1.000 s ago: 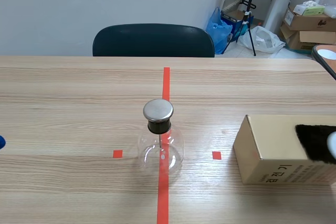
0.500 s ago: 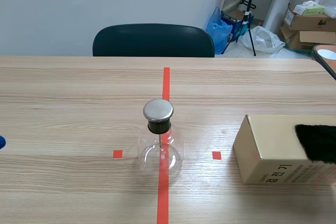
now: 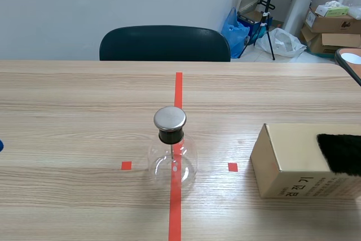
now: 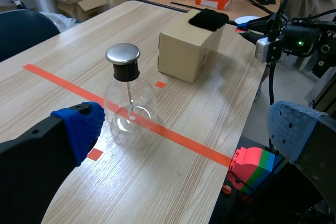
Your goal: Do the electroscope experiment
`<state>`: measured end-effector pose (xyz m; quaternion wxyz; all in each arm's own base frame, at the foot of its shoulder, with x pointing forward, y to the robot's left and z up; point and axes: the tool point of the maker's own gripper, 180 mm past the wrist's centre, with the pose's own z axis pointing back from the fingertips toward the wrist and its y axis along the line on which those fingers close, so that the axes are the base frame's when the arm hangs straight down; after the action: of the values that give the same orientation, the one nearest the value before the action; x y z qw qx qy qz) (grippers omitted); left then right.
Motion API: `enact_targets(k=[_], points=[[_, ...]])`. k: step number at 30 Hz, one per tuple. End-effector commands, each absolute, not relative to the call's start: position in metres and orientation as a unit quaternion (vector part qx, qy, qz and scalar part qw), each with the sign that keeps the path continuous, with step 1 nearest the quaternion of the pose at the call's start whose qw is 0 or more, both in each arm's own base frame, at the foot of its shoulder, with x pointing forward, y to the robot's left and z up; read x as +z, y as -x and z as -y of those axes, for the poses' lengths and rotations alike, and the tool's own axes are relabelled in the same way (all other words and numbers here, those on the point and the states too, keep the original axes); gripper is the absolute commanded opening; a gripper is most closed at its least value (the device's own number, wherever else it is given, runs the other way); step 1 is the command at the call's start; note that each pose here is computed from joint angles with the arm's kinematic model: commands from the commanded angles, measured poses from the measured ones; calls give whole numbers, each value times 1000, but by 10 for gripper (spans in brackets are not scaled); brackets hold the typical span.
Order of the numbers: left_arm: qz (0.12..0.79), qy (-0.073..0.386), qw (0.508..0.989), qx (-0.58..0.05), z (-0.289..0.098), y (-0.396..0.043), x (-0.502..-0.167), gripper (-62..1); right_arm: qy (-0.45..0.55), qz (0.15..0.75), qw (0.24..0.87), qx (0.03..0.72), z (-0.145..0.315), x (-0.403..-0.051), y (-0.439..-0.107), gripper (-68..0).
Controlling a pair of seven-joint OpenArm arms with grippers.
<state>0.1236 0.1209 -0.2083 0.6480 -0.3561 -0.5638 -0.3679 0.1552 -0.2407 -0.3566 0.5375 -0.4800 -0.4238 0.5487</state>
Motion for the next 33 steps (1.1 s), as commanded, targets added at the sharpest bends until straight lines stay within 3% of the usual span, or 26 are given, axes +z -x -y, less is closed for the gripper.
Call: enact_targets(k=[1,5,12,19,33], points=[[573,360,643,-358,-120,-125,-203,14,472,461,478,579,221,-343,-160,-658],[574,361,643,-357,-120,-125,-203,14,398,519,417,631,178,-346,-151,-658],[574,360,643,-357,-121,-125,-203,14,497,439,505,552,234,-343,-159,-658],[574,361,643,-356,-121,-125,-203,14,466,467,478,579,215,-345,-159,-658],[574,361,643,-356,-120,-125,-203,14,473,459,489,571,221,-343,-154,-658]])
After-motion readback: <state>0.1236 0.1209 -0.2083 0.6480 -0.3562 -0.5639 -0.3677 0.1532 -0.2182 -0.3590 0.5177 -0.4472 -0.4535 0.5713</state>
